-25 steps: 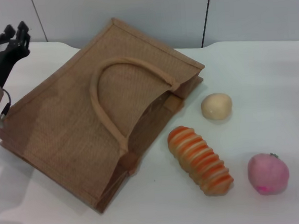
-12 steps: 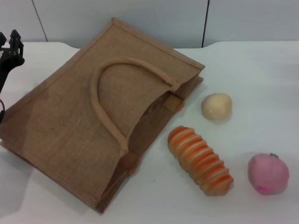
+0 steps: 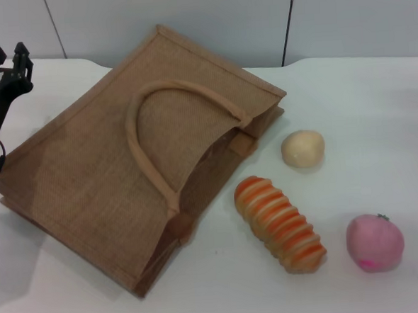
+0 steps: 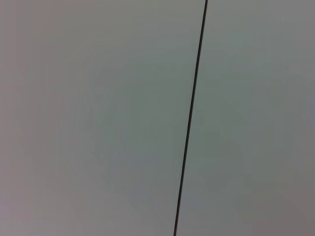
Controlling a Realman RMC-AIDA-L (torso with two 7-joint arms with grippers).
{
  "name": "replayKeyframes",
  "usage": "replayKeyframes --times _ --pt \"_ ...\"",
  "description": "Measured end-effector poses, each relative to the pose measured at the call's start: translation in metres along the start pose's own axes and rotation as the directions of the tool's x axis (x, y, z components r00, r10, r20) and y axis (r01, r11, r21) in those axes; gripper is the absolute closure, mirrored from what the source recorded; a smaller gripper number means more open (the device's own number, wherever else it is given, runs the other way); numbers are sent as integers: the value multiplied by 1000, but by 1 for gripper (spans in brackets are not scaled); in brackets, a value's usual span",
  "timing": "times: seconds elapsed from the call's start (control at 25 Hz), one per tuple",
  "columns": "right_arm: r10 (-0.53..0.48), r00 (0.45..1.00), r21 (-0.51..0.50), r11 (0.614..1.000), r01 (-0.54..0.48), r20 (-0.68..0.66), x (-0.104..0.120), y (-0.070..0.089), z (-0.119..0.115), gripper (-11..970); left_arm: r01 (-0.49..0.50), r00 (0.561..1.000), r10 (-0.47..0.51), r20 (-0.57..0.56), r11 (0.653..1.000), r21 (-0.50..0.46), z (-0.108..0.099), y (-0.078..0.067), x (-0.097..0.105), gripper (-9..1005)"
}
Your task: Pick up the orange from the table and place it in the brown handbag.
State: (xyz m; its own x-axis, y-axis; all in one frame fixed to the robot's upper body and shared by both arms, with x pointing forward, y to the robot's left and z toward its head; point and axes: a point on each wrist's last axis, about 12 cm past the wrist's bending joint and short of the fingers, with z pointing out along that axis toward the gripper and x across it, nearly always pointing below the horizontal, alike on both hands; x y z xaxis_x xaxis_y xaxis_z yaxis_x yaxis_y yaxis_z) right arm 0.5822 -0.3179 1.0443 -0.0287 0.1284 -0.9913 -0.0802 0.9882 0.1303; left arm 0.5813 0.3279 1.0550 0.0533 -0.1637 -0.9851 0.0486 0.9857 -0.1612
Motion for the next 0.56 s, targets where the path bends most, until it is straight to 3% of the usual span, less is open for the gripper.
replayKeyframes --times 0.56 --pt "4 1000 6 1000 -4 0 1 -1 -1 258 -4 1000 4 1 1000 6 0 0 -1 423"
